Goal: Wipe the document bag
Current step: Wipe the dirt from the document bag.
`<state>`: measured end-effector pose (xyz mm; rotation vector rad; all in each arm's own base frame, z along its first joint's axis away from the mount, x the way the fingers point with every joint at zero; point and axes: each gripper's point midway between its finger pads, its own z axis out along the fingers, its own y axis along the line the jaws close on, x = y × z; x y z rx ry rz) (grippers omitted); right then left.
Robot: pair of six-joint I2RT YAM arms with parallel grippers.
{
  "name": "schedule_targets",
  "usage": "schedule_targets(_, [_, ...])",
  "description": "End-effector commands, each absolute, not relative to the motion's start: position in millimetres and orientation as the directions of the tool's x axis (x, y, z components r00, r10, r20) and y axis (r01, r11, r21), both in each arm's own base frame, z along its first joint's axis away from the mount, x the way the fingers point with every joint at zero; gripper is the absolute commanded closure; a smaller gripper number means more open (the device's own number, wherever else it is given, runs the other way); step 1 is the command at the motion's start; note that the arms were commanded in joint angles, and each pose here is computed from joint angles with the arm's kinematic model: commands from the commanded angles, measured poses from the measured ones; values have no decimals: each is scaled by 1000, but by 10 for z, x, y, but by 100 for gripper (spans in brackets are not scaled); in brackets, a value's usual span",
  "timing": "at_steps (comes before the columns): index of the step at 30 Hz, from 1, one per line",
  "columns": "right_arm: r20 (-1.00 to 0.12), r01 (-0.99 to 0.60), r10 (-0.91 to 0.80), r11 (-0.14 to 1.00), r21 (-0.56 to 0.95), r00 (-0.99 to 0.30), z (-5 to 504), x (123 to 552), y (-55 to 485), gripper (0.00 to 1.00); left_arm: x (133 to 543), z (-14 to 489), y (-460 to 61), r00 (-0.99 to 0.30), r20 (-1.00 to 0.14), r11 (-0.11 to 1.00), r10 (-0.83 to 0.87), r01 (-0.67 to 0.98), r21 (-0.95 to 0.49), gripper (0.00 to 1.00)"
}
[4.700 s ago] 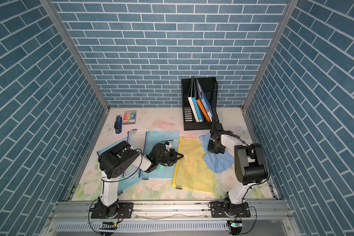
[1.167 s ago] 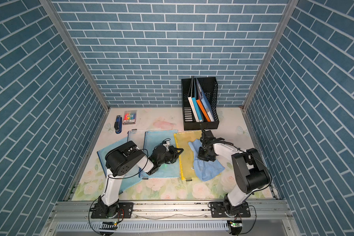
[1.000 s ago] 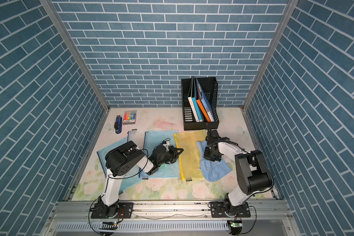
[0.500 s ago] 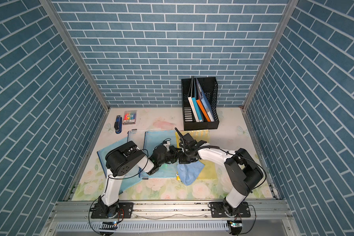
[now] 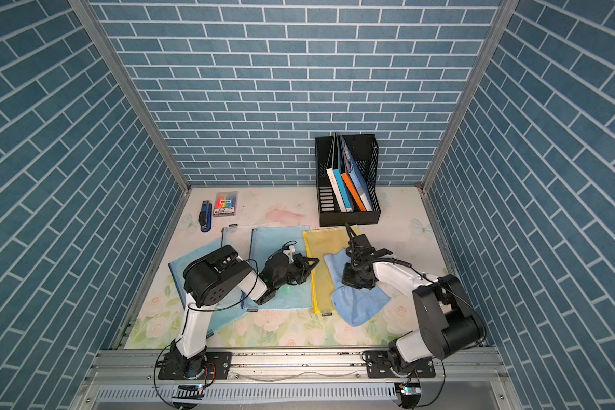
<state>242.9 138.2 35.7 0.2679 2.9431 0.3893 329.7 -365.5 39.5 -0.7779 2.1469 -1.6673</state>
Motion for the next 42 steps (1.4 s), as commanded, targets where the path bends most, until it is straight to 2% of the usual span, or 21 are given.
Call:
schedule_targets(1, [-128, 185, 194, 980, 76, -973, 343, 2235, 947, 100, 3320, 528, -3634, -795, 64, 144, -603, -188, -972, 100])
schedule_targets(3, [-114, 183, 194, 978, 95, -974, 301, 2209, 983, 100, 3332, 539, -3630, -791, 61, 139, -608, -183, -973, 100])
schedule_targets(6, [-97, 160, 182, 967, 200, -978, 222, 2183, 1247, 100, 3350, 581, -3592, -777, 53, 121, -628, -164, -979, 100])
schedule_targets(10, [-160, -39, 8, 958, 286, -987, 325, 2191, 1876, 100, 3347, 570, -3595, -768, 49, 118, -639, -161, -980, 100])
schedule_targets(13, [-219, -197, -115, 896, 398, -969, 491, 2144, 2440, 100, 3351, 561, -3629, -773, 50, 119, -633, -161, -980, 100])
schedule_targets(15, [-239, -269, -180, 865, 423, -954, 574, 2078, 2665, 100, 3352, 553, -3635, -773, 50, 122, -632, -164, -979, 100])
schedule_targets(20, [-177, -308, -255, 850, 428, -951, 404, 1891, 2833, 100, 3360, 540, -3654, -776, 51, 124, -628, -164, -979, 100])
schedule_targets(23, [-177, -329, -278, 831, 449, -944, 399, 1824, 2890, 100, 3350, 534, -3694, -784, 47, 132, -619, -162, -978, 100])
schedule_targets(26, [-165, -291, -246, 880, 375, -955, 356, 1845, 2719, 100, 3348, 529, -3711, -788, 47, 133, -614, -162, -978, 100])
schedule_targets(28, [-117, -177, -154, 959, 220, -981, 257, 1865, 2343, 100, 3343, 525, -3710, -789, 49, 135, -613, -165, -977, 100])
schedule_targets(30, [-71, -71, -61, 987, 145, -996, 171, 1808, 2054, 100, 3324, 508, -3719, -794, 51, 142, -605, -171, -975, 100])
schedule_targets(37, [-136, 189, 192, 981, 34, -972, 175, 1859, 1233, 100, 3276, 455, -3628, -790, 53, 161, -610, -189, -969, 100])
schedule_targets(42, [-182, 317, 313, 948, 9, -932, 267, 1935, 771, 100, 3229, 426, -3564, -790, 61, 160, -610, -198, -967, 100])
